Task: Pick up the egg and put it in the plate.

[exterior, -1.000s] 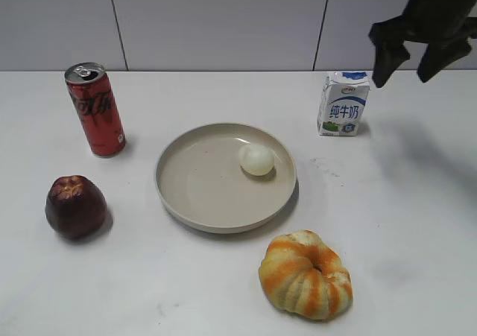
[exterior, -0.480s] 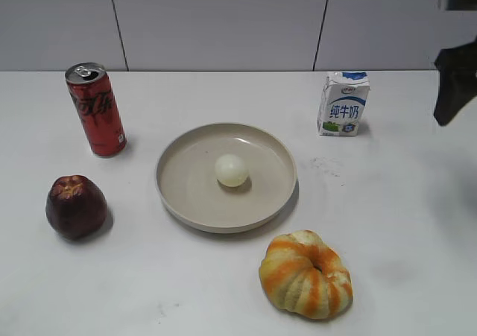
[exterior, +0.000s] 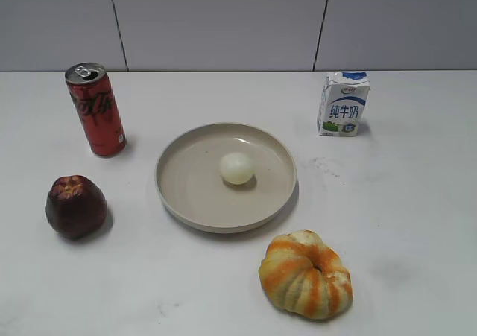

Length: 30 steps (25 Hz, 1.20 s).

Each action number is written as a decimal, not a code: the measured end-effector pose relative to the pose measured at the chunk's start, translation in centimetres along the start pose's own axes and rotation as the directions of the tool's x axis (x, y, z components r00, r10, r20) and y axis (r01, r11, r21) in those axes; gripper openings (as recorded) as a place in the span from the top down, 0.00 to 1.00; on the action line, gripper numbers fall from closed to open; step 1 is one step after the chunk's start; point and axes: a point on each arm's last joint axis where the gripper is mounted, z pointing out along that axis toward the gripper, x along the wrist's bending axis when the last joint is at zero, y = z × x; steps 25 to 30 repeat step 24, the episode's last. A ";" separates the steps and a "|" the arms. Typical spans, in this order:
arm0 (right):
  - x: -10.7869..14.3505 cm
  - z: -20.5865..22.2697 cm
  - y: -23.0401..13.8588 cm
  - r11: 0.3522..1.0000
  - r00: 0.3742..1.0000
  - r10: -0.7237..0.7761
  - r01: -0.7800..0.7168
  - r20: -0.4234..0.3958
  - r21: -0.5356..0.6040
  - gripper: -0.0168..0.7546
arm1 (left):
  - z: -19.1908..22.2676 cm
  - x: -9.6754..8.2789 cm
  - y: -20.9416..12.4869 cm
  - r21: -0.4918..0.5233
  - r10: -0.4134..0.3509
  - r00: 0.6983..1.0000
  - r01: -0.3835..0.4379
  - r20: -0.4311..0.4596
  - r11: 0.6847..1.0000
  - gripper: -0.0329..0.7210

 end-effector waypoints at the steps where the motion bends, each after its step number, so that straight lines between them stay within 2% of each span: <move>1: 0.0 -0.1 -1.1 1.000 1.000 -0.001 0.001 0.001 -0.017 0.21 | 0.0 0.0 0.0 0.000 0.000 1.000 0.000 0.000 1.000 0.64; 7: 0.0 -0.1 -7.0 0.986 1.000 -0.011 0.014 0.020 -0.167 0.21 | 0.0 0.0 0.0 0.000 0.000 1.000 0.000 0.000 1.000 0.65; 12: 0.0 0.2 -11.2 0.939 0.999 -0.019 0.029 0.034 -0.342 0.21 | 0.0 0.0 0.0 0.000 0.000 1.000 0.000 0.000 1.000 0.65; 17: 0.2 -1.7 -14.2 0.829 0.999 -0.029 0.049 0.045 -0.557 0.21 | 0.0 0.0 0.0 0.000 0.000 1.000 0.000 0.000 1.000 0.65; 21: 0.3 -2.7 -16.4 0.736 0.998 -0.035 0.062 0.053 -0.674 0.21 | 0.0 0.0 0.0 0.000 0.000 1.000 0.000 0.000 1.000 0.65; 24: 0.3 -3.1 -17.7 0.673 0.998 -0.037 0.069 0.059 -0.737 0.21 | 0.0 0.0 0.0 0.000 0.000 1.000 0.000 0.000 1.000 0.65; 30: 0.3 -3.1 -17.7 0.673 0.998 -0.037 0.069 0.059 -0.737 0.21 | 0.0 0.0 0.0 0.000 0.000 1.000 0.000 0.000 1.000 0.65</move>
